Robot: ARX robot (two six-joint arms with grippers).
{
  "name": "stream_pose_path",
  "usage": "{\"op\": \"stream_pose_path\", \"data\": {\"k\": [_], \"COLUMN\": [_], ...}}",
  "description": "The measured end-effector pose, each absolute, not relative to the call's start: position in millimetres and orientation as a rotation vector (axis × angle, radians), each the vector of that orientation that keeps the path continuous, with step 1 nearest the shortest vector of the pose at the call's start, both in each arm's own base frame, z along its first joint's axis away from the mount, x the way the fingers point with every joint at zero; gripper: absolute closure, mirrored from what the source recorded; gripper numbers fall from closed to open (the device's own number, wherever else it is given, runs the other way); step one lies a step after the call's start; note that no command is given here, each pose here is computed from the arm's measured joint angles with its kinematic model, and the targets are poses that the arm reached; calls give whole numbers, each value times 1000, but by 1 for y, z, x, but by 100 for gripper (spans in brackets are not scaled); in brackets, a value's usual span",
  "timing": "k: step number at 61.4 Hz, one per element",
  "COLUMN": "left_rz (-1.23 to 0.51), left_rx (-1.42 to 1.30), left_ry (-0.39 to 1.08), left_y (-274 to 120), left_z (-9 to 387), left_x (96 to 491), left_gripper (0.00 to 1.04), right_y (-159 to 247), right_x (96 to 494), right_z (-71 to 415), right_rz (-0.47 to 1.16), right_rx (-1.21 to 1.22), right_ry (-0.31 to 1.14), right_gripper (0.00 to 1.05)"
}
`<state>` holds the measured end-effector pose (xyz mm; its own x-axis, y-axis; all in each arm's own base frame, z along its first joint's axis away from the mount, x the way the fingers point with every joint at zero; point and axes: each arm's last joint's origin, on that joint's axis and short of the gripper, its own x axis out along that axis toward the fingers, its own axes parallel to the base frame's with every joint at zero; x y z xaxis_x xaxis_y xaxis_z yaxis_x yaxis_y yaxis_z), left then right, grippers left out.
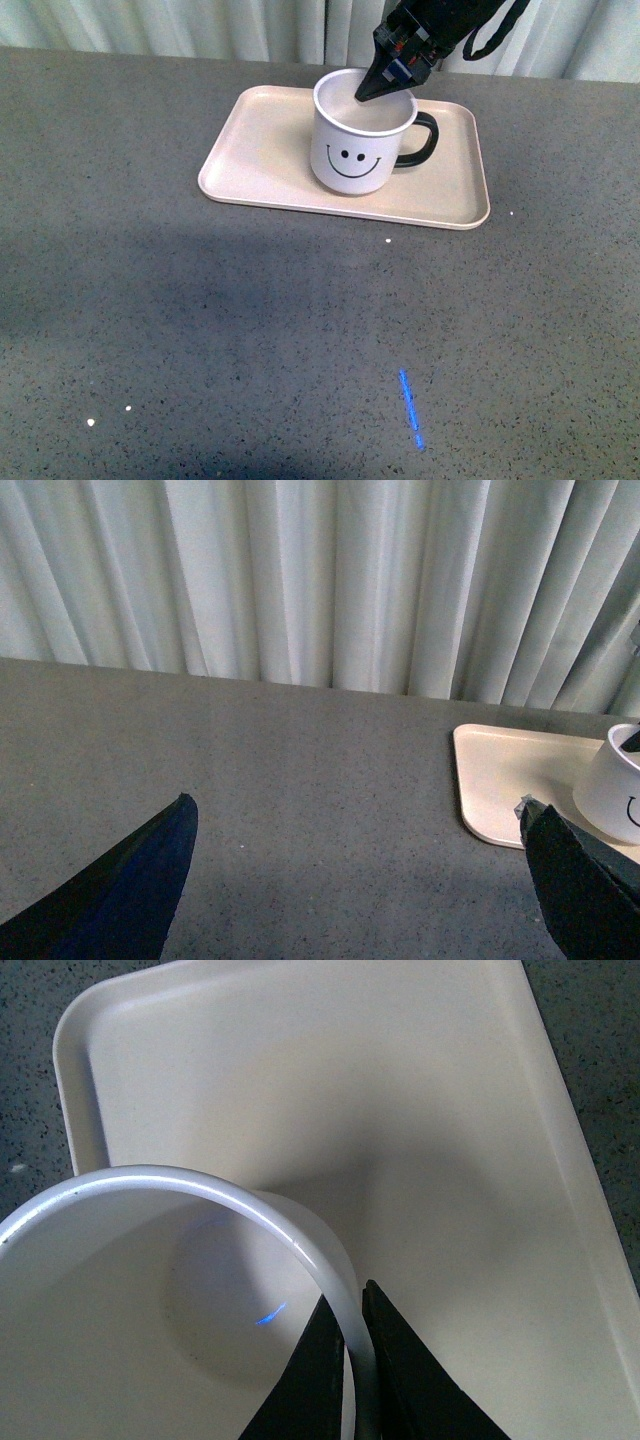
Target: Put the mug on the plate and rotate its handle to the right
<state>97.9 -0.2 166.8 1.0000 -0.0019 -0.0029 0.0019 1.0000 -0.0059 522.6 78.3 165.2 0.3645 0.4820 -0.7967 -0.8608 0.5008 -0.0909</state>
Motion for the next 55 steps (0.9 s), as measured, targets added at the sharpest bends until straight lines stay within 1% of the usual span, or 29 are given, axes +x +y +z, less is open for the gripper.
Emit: {"op": "stream_pose_path", "data": {"k": [11,22,37,42,47,51,55], "left_rz": [-2,-2,-2,-2,-2,-2,-2], "left_rx": [-6,-6,-6,-6,-6,-6,-6], "left_ry": [3,3,3,3,3,3,3], "left_y": [0,0,0,0,0,0,0], "left_z": [167,167,167,167,167,167,167], "left_x": [98,98,98,98,98,98,98], "left_gripper": [9,9,9,9,9,9,9], "right_y": [78,78,78,78,76,76,75], "right_x": [528,533,540,541,542,542,540], "right_z": [156,158,158,165,177,186,198], "right_rz": [933,928,932,931,935,935,940], "right_rx": [-580,-614,-664,-673,-674,-674,-664], "right_ry": [808,806,805,790,750,721,658], "right_gripper": [103,102,63,53,39,30,18]}}
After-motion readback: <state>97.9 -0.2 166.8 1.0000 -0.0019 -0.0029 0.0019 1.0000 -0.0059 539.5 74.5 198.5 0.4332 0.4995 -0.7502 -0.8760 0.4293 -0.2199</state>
